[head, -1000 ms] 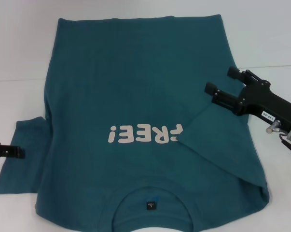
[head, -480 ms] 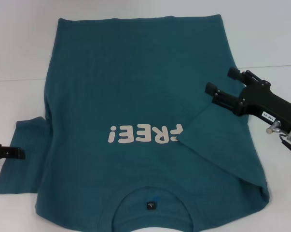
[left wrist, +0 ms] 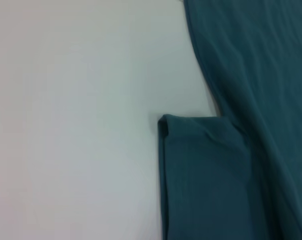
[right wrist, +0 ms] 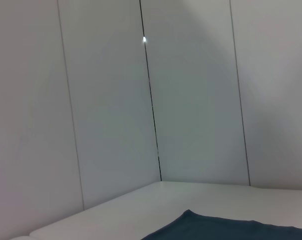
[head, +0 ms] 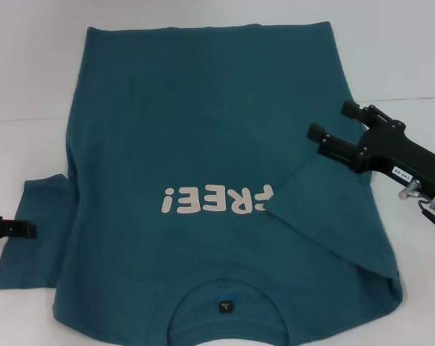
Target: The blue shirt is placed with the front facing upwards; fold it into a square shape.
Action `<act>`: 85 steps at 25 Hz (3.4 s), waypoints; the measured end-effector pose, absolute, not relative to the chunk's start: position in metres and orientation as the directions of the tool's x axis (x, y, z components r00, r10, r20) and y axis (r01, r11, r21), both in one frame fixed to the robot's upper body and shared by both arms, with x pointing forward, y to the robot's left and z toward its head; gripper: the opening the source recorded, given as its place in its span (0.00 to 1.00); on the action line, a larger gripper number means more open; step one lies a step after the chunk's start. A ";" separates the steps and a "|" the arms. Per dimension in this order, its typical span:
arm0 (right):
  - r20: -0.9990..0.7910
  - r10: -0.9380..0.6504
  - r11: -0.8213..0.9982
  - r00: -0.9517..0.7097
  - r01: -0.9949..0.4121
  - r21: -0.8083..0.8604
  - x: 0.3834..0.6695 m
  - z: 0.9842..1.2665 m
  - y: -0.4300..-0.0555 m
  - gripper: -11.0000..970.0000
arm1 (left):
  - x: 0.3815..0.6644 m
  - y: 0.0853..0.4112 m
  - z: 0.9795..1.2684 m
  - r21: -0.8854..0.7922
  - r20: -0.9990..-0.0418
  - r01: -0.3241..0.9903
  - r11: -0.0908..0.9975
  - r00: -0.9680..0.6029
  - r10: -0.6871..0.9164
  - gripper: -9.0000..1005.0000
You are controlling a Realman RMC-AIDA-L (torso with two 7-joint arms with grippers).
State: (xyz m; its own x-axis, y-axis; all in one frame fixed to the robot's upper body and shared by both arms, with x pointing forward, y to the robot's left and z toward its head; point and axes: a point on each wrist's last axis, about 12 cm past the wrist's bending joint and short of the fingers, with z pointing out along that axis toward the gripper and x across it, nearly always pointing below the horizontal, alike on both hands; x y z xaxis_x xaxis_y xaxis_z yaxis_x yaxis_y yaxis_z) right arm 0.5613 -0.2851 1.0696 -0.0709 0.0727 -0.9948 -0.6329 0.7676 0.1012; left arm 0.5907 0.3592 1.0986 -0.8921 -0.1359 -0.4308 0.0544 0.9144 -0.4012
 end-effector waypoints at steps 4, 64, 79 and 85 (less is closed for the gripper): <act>-0.995 0.071 0.767 -0.071 -0.634 0.100 0.561 1.070 -0.285 0.95 | 0.591 0.360 1.099 -0.398 -0.435 0.053 0.916 -0.890 -0.138 0.81; -0.994 0.079 0.779 -0.075 -0.617 0.109 0.562 1.069 -0.287 0.95 | 0.592 0.347 1.089 -0.411 -0.417 0.049 0.910 -0.898 -0.140 0.77; -0.994 0.078 0.779 -0.077 -0.618 0.109 0.561 1.068 -0.287 0.95 | 0.594 0.345 1.091 -0.428 -0.409 0.035 0.903 -0.899 -0.159 0.76; -0.994 0.079 0.779 -0.077 -0.617 0.109 0.561 1.068 -0.287 0.95 | 0.593 0.348 1.091 -0.428 -0.406 0.025 0.904 -0.899 -0.167 0.76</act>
